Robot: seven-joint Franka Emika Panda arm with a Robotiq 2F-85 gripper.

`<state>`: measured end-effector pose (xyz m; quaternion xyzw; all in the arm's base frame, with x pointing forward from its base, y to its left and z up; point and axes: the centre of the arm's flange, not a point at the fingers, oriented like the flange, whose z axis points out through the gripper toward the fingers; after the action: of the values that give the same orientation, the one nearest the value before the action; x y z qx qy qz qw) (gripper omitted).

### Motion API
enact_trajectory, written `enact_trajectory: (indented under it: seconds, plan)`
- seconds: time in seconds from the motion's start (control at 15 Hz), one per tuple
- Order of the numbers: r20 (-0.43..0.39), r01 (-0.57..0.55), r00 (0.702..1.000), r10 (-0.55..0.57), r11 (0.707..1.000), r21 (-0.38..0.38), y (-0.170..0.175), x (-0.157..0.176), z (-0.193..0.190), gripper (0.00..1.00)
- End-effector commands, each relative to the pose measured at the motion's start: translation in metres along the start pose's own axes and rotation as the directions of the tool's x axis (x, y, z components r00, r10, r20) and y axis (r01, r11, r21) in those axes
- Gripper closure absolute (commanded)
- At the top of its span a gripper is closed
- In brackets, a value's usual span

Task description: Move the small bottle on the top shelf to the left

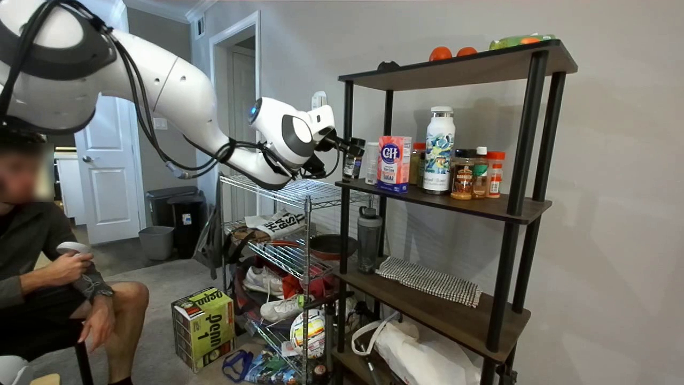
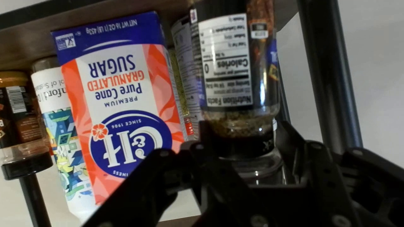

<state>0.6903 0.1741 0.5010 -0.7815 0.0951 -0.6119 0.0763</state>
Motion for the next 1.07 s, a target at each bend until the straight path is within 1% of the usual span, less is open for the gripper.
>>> enact_trajectory:
  seconds: [0.0,0.6,1.0]
  plan:
    - [-0.034,0.021,0.999,-0.02,1.0,0.017,-0.01,0.01,0.021,0.71]
    - [-0.044,0.035,0.998,-0.035,0.999,-0.012,-0.021,0.011,0.072,0.71]
    - [-0.067,0.041,0.997,-0.044,0.998,-0.041,-0.009,0.013,0.098,0.71]
